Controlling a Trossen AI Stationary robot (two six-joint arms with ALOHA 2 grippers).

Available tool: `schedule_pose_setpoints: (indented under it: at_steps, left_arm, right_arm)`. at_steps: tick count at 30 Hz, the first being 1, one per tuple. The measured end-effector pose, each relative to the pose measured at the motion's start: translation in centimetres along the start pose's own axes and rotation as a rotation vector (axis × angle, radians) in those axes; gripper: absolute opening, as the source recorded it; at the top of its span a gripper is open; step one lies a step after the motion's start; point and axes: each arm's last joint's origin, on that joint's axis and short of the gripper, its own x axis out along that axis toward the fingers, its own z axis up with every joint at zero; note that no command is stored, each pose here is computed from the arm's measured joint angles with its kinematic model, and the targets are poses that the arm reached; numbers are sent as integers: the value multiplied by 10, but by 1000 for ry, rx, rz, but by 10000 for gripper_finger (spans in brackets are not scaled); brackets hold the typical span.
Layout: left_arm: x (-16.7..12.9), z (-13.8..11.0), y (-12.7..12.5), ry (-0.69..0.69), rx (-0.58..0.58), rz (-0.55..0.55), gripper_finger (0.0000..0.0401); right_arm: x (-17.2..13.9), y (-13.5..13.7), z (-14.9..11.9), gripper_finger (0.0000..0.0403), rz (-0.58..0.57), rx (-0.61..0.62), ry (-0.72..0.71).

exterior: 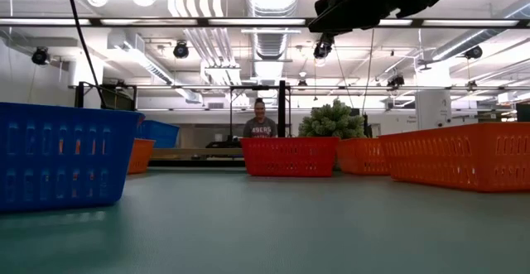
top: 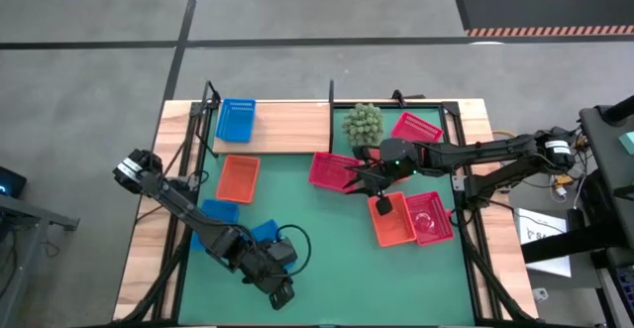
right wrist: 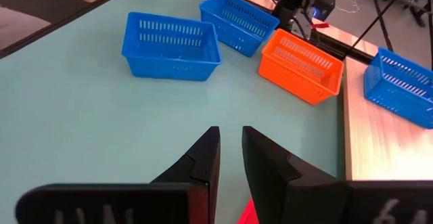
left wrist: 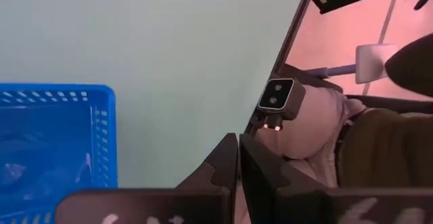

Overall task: Stack baskets on shelf by color
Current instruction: Put the left orange bin on the shelf

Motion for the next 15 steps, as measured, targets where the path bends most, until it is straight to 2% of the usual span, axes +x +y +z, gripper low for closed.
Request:
schedule_pose_setpoints:
  at_steps: [7,15]
  left_arm:
    - [3,-13,-2,29,-6,10,0]
    - [-1,-13,-7,98,-70,-32,0]
  right_arm:
    - [1,3,-2,57,9,-1,6]
    - [0,2,3,57,4,15,-10]
